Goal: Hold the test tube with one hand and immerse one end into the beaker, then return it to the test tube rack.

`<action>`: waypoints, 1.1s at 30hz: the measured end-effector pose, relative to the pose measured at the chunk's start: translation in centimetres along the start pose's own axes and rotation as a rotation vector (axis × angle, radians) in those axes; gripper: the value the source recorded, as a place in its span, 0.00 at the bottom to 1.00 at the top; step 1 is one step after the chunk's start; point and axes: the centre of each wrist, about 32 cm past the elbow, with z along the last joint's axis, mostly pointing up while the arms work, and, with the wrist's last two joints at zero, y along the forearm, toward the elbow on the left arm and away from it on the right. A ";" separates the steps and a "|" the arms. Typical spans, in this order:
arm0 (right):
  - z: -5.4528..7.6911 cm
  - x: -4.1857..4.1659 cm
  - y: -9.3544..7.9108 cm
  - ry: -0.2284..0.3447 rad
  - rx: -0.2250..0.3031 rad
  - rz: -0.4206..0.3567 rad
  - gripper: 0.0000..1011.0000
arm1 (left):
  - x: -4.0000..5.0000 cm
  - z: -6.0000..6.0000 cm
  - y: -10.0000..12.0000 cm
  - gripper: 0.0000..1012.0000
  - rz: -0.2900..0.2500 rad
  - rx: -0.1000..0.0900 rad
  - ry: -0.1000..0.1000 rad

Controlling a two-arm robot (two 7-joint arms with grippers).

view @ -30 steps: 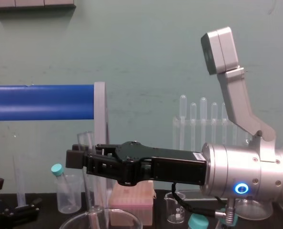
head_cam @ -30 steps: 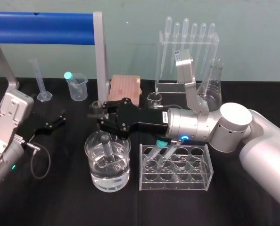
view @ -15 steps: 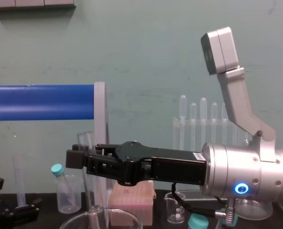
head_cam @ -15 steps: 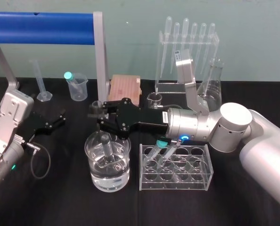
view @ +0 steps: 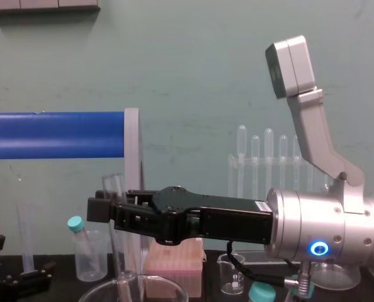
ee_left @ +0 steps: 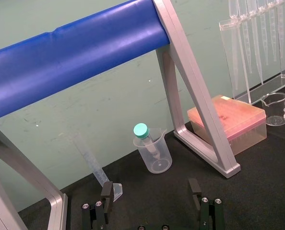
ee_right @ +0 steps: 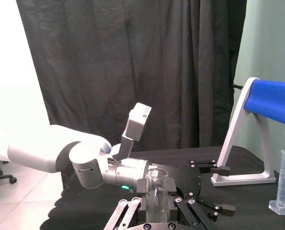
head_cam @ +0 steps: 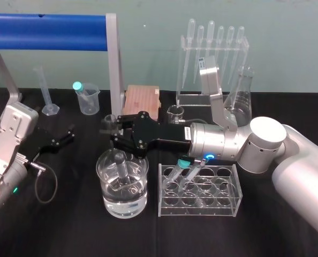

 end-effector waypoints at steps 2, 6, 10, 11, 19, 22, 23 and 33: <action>0.0 0.00 0.0 0.000 0.000 0.000 0.24 | 0.00 0.0 0.0 0.99 0.000 0.000 0.000; 0.0 0.00 0.0 0.000 0.000 0.000 0.24 | 0.00 0.0 0.0 0.99 0.000 0.000 0.000; 0.0 0.00 0.0 0.000 0.000 0.000 0.24 | 0.00 0.0 0.0 0.99 0.000 0.000 0.000; 0.0 0.00 0.0 0.000 0.000 0.000 0.24 | 0.00 0.0 0.0 0.99 0.000 0.000 0.000; 0.0 0.00 0.0 0.000 0.000 0.000 0.24 | 0.00 0.0 0.0 0.99 0.000 0.000 0.000; 0.0 0.00 0.0 0.000 0.000 0.000 0.24 | 0.00 0.0 0.0 0.99 0.000 0.000 0.000; 0.0 0.00 0.0 0.000 0.000 0.000 0.24 | 0.00 0.0 0.0 0.99 0.000 0.000 0.000; 0.0 0.00 0.0 0.000 0.000 0.000 0.24 | 0.00 0.0 0.0 0.99 0.000 0.000 0.000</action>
